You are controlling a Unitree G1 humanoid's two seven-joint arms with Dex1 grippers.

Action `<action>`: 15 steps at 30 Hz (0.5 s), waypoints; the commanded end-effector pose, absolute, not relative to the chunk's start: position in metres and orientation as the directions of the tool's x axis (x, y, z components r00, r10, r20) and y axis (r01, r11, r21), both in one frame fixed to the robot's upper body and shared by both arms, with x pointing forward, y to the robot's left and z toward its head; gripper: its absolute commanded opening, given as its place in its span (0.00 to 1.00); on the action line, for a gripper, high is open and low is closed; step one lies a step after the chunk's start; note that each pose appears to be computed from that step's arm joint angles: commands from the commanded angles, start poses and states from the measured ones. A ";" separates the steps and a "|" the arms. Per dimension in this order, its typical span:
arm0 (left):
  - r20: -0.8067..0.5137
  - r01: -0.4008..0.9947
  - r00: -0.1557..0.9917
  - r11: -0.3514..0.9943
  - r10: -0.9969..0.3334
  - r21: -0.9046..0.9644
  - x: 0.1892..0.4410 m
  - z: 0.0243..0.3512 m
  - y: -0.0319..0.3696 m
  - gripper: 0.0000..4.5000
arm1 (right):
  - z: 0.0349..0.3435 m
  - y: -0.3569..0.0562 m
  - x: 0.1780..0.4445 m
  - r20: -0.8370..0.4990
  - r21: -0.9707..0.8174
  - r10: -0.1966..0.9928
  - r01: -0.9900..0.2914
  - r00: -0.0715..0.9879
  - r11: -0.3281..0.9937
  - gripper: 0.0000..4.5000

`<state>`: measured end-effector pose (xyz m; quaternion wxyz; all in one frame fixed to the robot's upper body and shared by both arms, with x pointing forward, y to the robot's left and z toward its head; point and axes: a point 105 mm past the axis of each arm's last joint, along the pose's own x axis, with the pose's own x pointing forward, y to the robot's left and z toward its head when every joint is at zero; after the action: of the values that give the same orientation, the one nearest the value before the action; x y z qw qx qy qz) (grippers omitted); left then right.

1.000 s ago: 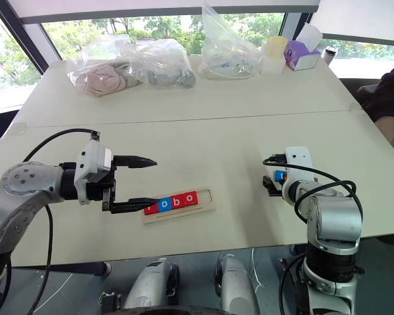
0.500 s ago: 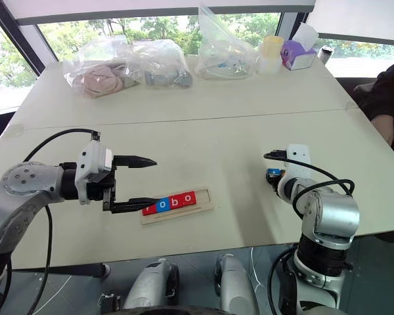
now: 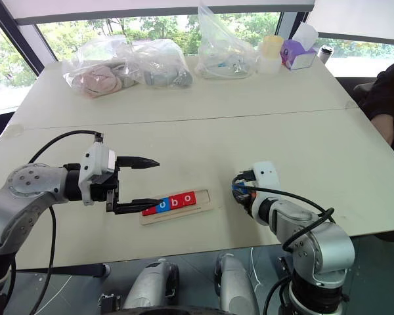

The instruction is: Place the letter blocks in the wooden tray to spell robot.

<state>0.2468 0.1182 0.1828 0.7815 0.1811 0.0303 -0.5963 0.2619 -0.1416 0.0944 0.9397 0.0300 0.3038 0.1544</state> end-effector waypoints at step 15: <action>-0.256 0.932 0.294 0.218 -0.921 0.289 0.246 0.190 0.119 1.00 | 0.135 -0.139 0.253 -0.577 -0.012 0.484 -0.599 0.658 0.801 0.98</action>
<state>0.2471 0.1191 0.1823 0.7818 0.1816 0.0321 -0.5956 0.2547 -0.1445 0.1192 0.9131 -0.0818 0.3041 0.2592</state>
